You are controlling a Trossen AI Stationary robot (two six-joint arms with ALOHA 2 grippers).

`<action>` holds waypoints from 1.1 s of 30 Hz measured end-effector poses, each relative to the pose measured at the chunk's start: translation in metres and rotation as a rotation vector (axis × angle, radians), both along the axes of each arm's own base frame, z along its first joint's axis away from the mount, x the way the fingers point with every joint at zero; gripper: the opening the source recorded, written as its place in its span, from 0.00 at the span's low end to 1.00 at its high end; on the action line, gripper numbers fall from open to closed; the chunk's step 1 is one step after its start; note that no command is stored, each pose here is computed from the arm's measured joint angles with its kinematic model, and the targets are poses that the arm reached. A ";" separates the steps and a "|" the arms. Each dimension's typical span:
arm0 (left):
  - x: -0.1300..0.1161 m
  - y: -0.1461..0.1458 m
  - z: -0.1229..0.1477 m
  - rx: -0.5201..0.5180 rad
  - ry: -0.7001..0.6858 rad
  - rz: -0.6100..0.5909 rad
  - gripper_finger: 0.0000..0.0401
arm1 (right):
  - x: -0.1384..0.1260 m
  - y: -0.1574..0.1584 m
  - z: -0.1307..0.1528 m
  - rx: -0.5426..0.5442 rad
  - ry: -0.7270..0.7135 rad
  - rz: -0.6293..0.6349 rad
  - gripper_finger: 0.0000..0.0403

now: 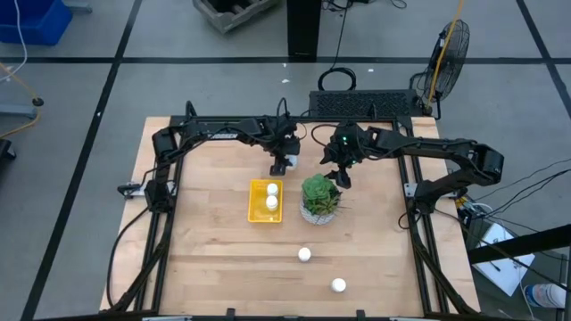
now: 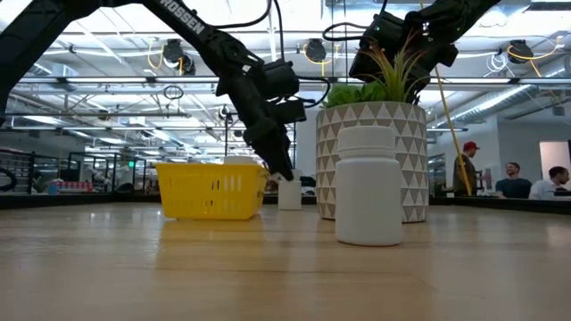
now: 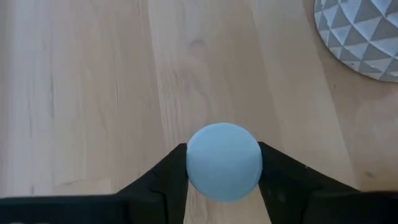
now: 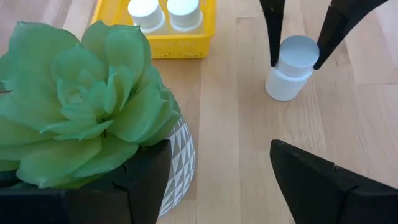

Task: Pick and place pill bottles into a basket
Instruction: Put the white medicine bottle into the yellow basket

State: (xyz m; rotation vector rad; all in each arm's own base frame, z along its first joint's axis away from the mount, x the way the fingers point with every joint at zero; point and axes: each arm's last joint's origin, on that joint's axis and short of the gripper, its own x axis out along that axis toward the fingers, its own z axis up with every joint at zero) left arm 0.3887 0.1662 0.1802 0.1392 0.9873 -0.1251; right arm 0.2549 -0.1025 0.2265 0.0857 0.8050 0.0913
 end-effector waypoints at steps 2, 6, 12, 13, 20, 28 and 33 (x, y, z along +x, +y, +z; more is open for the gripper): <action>0.001 -0.002 0.000 -0.001 -0.008 0.003 0.40 | 0.000 0.000 0.000 0.000 0.000 -0.001 0.66; 0.003 -0.009 0.003 -0.008 -0.004 -0.004 0.40 | 0.000 0.000 0.000 0.002 0.003 -0.002 0.65; -0.007 -0.030 0.033 -0.001 0.019 -0.002 0.40 | -0.003 0.000 -0.002 0.003 0.029 0.003 0.62; -0.009 -0.034 0.041 0.020 0.018 0.006 0.40 | -0.003 -0.001 -0.002 0.001 0.026 0.002 0.62; -0.038 -0.077 0.104 0.053 -0.021 0.032 0.40 | -0.004 -0.003 -0.002 -0.001 0.026 -0.006 0.62; -0.063 -0.142 0.133 0.069 0.028 0.045 0.40 | -0.003 -0.003 -0.002 -0.002 0.024 -0.006 0.62; -0.068 -0.170 0.134 0.101 0.054 0.059 0.40 | -0.003 -0.003 -0.002 -0.002 0.023 -0.006 0.62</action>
